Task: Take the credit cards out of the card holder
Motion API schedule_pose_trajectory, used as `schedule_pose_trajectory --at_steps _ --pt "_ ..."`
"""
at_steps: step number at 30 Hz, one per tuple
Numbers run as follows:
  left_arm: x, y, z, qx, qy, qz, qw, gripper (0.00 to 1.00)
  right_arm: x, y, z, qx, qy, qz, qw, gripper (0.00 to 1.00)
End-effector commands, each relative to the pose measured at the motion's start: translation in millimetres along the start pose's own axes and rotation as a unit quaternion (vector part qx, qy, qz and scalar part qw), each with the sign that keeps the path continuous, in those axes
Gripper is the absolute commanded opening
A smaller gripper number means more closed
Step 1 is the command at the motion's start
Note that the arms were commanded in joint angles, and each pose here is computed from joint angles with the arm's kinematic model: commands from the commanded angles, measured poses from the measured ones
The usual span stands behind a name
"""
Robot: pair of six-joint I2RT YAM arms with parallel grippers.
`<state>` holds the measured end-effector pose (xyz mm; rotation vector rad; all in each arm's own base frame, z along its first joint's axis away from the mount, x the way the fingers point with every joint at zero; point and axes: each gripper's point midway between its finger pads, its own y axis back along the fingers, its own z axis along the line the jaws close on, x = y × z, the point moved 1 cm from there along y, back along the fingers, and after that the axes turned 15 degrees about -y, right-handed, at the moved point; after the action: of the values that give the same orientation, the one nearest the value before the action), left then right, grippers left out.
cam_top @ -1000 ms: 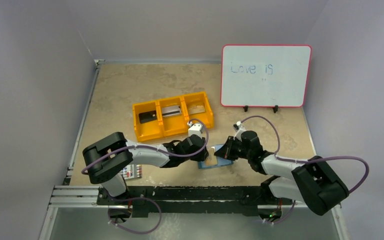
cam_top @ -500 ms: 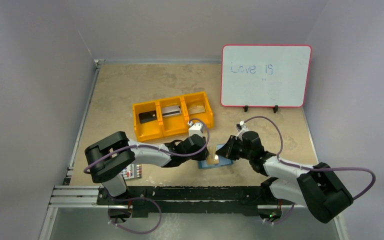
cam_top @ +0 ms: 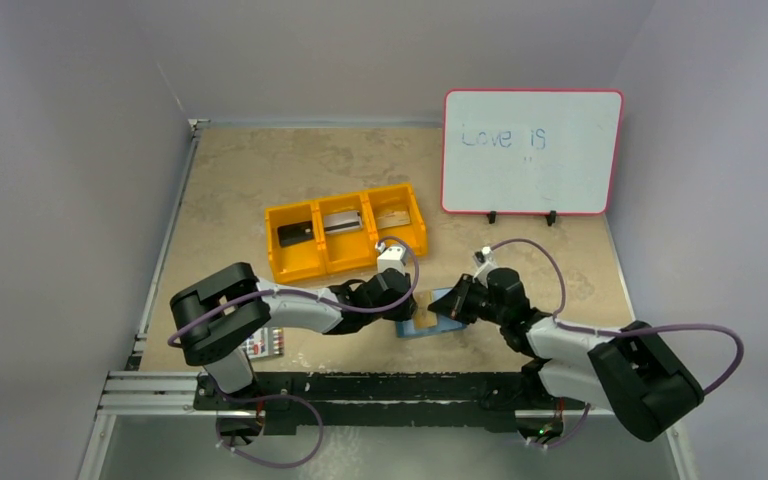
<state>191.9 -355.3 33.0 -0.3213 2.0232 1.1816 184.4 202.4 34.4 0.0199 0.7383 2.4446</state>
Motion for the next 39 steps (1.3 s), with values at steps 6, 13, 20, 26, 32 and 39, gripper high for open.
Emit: schedule_pose_trajectory --at_steps 6,13,20,26,32,39 --pt "27 3 27 -0.05 -0.026 0.043 0.997 0.15 -23 9 1 0.034 -0.01 -0.068 0.997 0.0" --pt "28 3 30 -0.056 -0.025 0.043 0.997 0.14 -32 23 6 0.038 -0.001 -0.101 0.994 0.0" --pt "21 6 25 -0.046 -0.021 0.031 0.998 0.16 -34 25 8 0.046 0.006 -0.102 0.994 0.0" --pt "3 15 22 -0.046 -0.017 0.002 0.999 0.17 -50 41 26 0.065 0.04 -0.131 0.988 0.0" --pt "-20 22 18 -0.051 -0.013 -0.031 0.998 0.19 -74 67 48 0.067 0.07 -0.198 0.975 0.0" --pt "-35 42 12 -0.029 -0.008 -0.055 0.998 0.26 -59 56 52 0.053 0.078 -0.143 0.985 0.0"
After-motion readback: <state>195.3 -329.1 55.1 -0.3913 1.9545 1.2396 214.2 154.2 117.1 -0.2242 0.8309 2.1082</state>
